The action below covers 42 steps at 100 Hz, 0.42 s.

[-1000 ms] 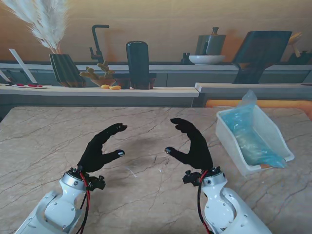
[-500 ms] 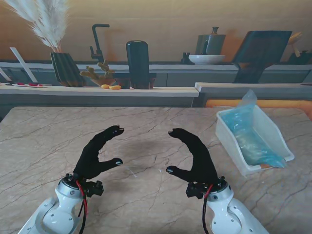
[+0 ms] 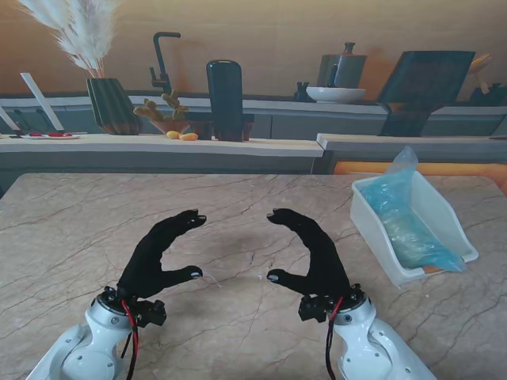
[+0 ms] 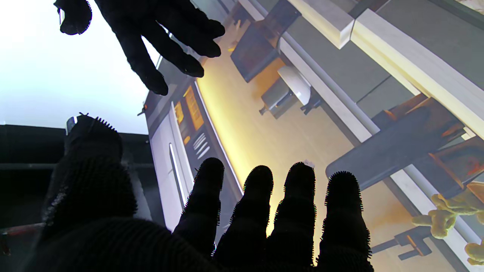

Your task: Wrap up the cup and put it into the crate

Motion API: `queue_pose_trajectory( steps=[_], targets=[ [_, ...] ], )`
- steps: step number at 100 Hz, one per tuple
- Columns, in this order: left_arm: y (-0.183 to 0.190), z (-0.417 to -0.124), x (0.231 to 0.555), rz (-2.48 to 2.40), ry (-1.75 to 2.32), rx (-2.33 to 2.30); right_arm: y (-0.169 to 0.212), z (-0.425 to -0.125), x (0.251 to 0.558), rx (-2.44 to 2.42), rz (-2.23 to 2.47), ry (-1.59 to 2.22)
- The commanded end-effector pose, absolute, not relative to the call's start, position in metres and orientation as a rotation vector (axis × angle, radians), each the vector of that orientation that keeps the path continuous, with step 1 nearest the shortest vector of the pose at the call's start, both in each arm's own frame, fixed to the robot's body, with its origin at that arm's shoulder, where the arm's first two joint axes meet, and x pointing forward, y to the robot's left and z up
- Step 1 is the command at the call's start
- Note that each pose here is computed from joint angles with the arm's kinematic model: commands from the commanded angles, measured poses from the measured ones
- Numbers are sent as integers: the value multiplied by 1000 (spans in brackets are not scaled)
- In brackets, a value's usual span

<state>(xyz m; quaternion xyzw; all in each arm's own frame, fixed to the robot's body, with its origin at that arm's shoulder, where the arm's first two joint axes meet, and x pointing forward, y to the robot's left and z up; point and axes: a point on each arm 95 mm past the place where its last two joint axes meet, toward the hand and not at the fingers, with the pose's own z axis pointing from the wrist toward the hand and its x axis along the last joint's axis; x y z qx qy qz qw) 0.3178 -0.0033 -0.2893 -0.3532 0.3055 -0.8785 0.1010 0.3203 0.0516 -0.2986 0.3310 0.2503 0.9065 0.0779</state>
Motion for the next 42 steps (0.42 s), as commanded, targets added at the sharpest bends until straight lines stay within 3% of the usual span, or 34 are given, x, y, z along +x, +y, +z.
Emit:
queue_pose_trajectory(
  steps=[1, 42],
  targets=[
    [-4, -291, 315, -2576, 900, -1066, 52, -298, 321, 997, 2721, 729],
    [-5, -291, 313, -2510, 924, -1088, 51, -298, 324, 1025, 2711, 741]
  ],
)
